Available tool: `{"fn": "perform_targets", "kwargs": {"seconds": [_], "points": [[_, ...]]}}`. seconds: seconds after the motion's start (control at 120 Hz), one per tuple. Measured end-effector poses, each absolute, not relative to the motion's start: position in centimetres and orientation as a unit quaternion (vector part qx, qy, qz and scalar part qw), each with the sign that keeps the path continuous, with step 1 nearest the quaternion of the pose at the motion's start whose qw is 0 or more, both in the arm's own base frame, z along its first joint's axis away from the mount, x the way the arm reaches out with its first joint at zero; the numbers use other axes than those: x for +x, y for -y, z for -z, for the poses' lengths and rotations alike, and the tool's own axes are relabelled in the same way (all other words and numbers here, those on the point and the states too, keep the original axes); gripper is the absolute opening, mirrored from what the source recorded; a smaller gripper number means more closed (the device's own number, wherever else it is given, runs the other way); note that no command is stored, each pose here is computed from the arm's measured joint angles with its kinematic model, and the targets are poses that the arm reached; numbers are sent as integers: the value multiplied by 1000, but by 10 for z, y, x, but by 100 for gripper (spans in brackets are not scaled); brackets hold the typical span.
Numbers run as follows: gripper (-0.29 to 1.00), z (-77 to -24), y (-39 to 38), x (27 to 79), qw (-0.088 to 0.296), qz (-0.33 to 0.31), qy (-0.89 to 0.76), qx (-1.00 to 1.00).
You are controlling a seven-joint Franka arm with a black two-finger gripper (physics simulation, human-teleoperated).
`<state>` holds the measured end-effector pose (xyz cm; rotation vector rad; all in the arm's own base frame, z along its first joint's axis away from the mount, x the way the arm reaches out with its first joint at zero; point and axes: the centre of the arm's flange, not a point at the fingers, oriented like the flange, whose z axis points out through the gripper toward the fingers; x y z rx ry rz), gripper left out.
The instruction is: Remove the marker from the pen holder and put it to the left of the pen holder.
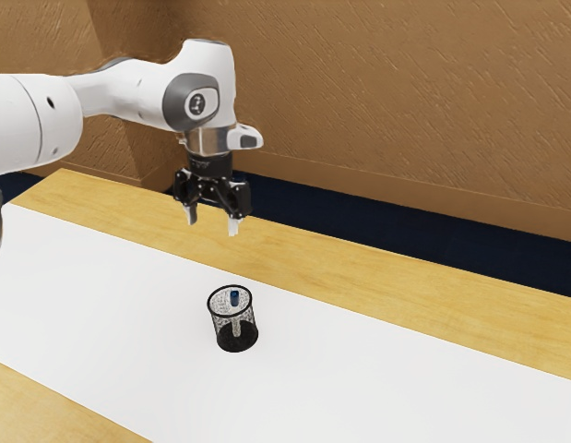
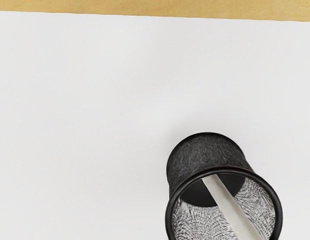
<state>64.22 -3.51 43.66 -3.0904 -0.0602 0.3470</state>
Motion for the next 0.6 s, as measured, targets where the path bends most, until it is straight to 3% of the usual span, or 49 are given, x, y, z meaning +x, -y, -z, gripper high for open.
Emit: {"fn": "perform_targets", "kwargs": {"seconds": [0.333, 0.6], "points": [[70, -400, 89, 577, 2, 9, -32, -999], [70, -375, 110, 527, 2, 51, -67, -996]]}}
